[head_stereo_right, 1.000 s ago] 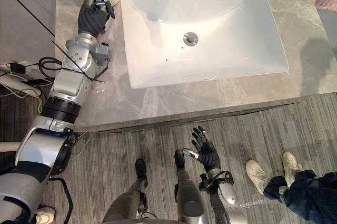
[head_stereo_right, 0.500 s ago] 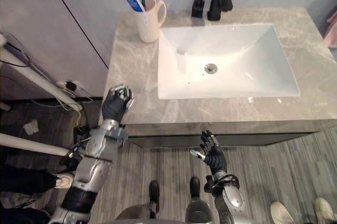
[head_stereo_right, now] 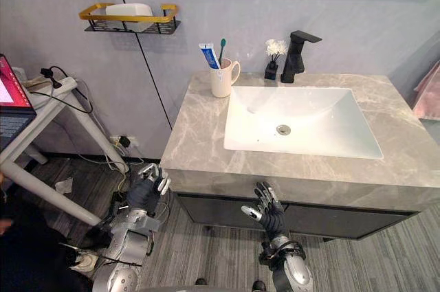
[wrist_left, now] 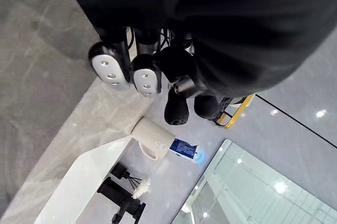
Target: Organize washtable
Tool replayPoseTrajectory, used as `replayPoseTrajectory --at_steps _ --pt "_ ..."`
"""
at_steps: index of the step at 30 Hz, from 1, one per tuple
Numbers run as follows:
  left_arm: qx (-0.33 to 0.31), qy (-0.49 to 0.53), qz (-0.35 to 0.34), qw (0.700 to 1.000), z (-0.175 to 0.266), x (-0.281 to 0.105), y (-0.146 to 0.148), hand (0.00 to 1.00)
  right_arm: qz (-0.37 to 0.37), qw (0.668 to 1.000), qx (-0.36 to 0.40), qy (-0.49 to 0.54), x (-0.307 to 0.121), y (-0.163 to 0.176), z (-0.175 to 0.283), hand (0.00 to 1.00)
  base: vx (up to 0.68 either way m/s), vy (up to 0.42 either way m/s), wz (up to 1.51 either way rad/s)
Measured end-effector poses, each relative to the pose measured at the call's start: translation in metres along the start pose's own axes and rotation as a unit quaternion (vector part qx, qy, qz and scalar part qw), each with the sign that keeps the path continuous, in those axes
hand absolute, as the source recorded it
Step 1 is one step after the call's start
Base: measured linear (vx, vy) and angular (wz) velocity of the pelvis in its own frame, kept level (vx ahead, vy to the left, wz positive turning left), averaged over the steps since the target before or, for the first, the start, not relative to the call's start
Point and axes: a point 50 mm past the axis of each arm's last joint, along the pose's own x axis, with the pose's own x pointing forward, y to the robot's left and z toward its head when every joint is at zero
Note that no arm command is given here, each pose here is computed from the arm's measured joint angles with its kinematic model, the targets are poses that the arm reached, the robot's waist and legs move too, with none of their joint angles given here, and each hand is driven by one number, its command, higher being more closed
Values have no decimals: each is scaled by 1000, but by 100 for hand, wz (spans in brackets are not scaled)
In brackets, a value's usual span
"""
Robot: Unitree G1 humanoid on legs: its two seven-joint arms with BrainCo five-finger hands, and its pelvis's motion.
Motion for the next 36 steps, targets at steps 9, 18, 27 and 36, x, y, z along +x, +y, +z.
replayPoseTrajectory --at_steps 9,18,27,36 --pt "-3 25 -13 1000 -10 -1 -4 100 1 1000 3 1 0 1 -1 0 0 0 0" --pt "7 27 -15 999 -11 -1 -5 100 0 1000 4 6 0 1 -3 0 0 0 0" --pt "8 45 -8 999 -19 -2 -1 100 -1 1000 6 13 0 1 -6 0 0 0 0" --pt "26 47 -9 999 -19 -2 -1 100 -1 1000 8 13 0 1 -6 0 0 0 0"
